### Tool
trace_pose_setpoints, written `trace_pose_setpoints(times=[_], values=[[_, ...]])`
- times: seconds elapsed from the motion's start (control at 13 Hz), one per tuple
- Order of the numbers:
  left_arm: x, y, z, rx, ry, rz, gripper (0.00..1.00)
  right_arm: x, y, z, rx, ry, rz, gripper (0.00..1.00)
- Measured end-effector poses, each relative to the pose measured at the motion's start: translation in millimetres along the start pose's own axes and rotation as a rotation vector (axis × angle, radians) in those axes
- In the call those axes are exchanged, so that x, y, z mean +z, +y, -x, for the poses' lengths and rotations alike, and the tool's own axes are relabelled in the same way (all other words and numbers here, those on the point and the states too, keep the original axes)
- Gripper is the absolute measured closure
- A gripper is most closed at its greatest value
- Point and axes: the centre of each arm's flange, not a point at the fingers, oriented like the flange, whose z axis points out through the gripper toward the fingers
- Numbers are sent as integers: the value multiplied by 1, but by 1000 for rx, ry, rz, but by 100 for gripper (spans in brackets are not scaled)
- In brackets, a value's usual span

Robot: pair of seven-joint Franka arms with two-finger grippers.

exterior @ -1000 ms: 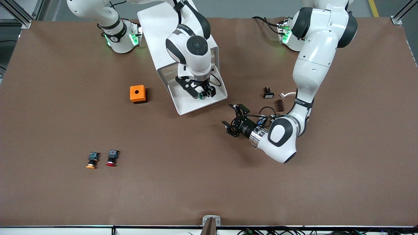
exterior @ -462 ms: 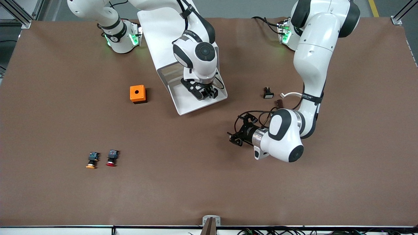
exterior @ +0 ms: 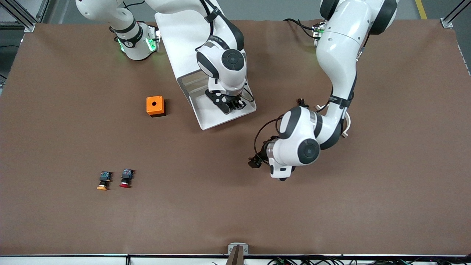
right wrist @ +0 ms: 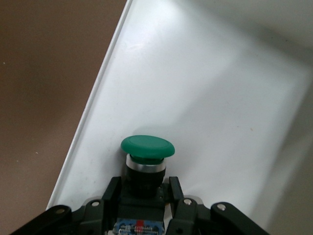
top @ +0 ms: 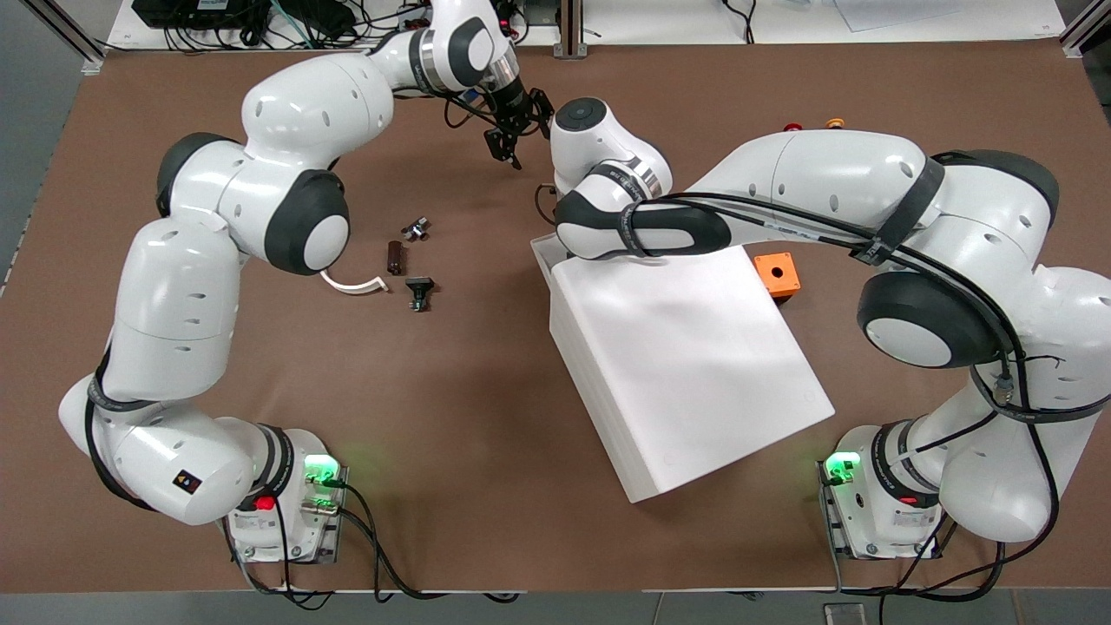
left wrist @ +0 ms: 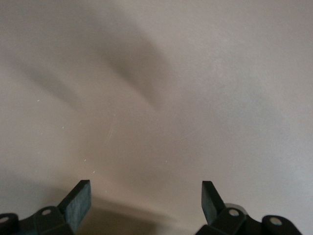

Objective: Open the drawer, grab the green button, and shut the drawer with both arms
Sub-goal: 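Lift the green button with the right gripper while the left gripper releases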

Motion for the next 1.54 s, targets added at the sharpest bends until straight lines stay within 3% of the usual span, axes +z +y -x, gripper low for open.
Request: trace_pose_setpoints(times=[0.31,0.46,0.77,1.08,1.54], values=[[13,5,32,72,77,-10,1,-23,-13,-5,-20,1,-47,56],[12,2,48,122,153,12,1,-41,-20,-36,-103,7,-60,56],[22,-15,76,182,214,7,1,-87,-10,-174,-326,14,-86,56],[29,-19,76,241,282,-37,0,-90,19,-306,-516,35,-100,56],[58,-21,131,303,277,-69,0,-6,39,-416,-702,29,-52,56]])
